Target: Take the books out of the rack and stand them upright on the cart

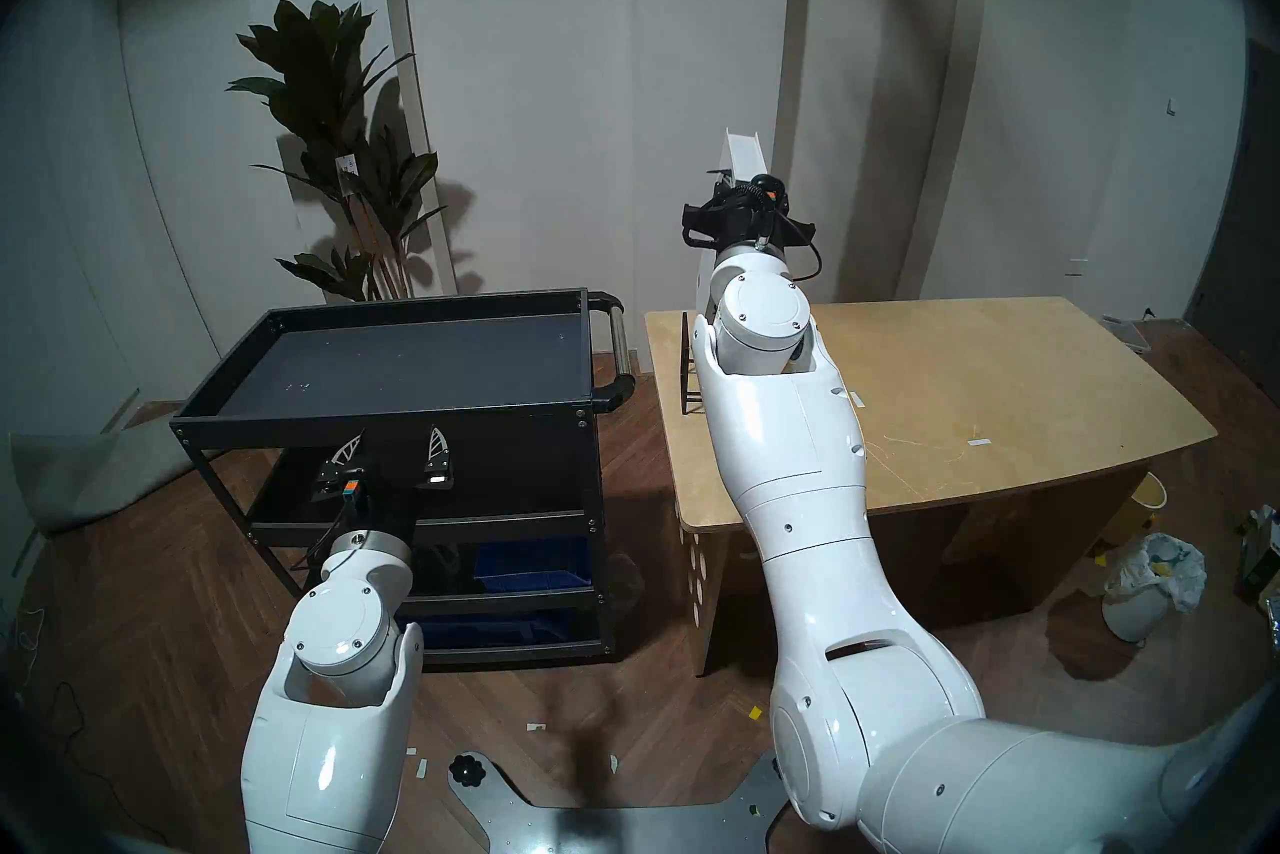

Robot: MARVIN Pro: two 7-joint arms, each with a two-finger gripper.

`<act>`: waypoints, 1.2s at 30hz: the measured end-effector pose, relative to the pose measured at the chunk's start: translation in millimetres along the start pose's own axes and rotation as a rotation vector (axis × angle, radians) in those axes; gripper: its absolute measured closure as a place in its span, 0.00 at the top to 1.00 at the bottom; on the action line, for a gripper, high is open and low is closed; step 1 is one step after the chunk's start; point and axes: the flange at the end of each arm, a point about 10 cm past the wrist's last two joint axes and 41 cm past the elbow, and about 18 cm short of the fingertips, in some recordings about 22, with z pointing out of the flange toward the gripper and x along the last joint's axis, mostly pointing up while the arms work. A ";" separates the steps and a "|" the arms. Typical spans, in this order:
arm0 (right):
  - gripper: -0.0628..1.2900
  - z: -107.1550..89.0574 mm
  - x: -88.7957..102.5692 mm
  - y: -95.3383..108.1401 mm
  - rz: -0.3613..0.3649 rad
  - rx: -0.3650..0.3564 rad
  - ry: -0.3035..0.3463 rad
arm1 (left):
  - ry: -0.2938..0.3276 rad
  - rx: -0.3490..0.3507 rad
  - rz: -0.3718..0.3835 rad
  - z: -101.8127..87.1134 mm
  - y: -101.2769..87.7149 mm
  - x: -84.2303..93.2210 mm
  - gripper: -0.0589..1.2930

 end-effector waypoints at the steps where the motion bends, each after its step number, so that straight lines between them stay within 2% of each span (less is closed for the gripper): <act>1: 0.43 0.1 3.9 0.2 0.007 0.000 0.010 | 0.000 0.000 0.001 0.4 0.7 0.4 0.96; 7: 0.43 -1.7 31.1 0.6 0.072 0.012 0.067 | 0.006 0.001 0.020 3.4 6.5 2.8 0.96; 11: 0.43 -6.4 45.0 0.5 0.129 0.032 0.094 | 0.038 -0.003 0.092 5.5 10.6 6.6 0.96; 15: 0.43 -14.8 55.7 -2.7 0.184 0.065 0.115 | 0.086 -0.022 0.195 8.5 16.0 12.7 0.96; 22: 0.43 -30.3 65.4 -15.6 0.286 0.135 0.121 | 0.144 -0.052 0.278 14.5 25.0 22.8 0.96; 25: 0.43 -36.4 62.2 -24.3 0.344 0.170 0.111 | 0.156 -0.078 0.272 17.9 29.7 28.4 0.96; 28: 0.43 -40.4 55.9 -31.6 0.389 0.189 0.102 | 0.158 -0.123 0.222 19.3 34.9 35.5 0.96; 31: 0.43 -42.5 40.8 -39.8 0.431 0.194 0.079 | 0.163 -0.171 0.150 18.7 40.4 47.3 0.96; 36: 0.43 -44.4 16.5 -51.0 0.499 0.189 0.055 | 0.192 -0.209 0.130 17.3 46.2 62.4 0.96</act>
